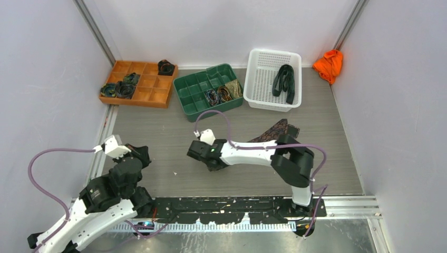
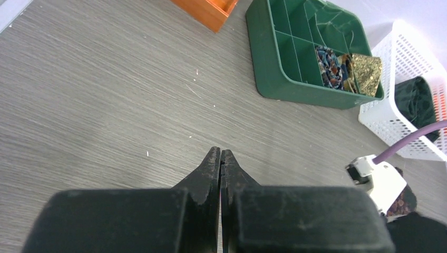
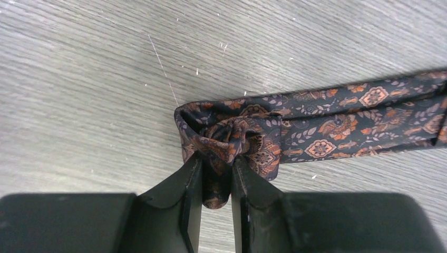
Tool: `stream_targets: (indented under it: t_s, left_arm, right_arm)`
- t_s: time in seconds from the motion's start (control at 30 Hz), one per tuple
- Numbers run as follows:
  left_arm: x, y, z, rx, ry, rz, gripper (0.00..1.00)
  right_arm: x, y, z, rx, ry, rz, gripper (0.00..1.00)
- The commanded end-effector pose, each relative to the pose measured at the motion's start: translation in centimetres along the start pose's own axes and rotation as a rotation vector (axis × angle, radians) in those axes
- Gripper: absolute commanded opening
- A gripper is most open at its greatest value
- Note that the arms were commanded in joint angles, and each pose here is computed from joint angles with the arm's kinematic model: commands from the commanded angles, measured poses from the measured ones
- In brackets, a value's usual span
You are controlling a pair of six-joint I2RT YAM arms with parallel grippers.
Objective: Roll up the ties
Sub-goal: Roll the tie at the center of the board.
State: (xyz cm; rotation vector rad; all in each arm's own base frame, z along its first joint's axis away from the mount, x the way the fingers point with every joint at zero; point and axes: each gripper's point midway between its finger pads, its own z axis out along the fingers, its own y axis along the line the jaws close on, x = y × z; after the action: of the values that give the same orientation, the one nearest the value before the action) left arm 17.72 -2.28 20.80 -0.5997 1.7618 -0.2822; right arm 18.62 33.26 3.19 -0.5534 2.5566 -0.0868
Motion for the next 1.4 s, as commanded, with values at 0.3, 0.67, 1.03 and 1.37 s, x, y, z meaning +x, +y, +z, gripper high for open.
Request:
stream_targets:
  t_s: [0.3, 0.67, 1.03, 1.37]
  left_arm:
    - [-2.2, -5.5, 0.8, 0.079, -0.033, 0.012, 0.0]
    - [-0.7, -7.3, 1.7, 0.092, 0.009, 0.059, 0.0]
    - [0.5, -8.3, 2.2, 0.115, 0.039, 0.076, 0.0]
    - [1.9, -8.6, 2.7, 0.122, 0.068, 0.092, 0.0]
  right_arm:
    - [-2.8, 8.4, -7.1, -0.834, 0.029, 0.193, 0.23]
    - [-2.6, 7.5, -4.7, -1.094, 0.109, 0.375, 0.24]
    - [-0.5, 4.1, -0.9, -1.015, 0.144, 0.444, 0.34]
    - [-1.0, 1.9, -2.0, -0.897, 0.112, 0.379, 0.52]
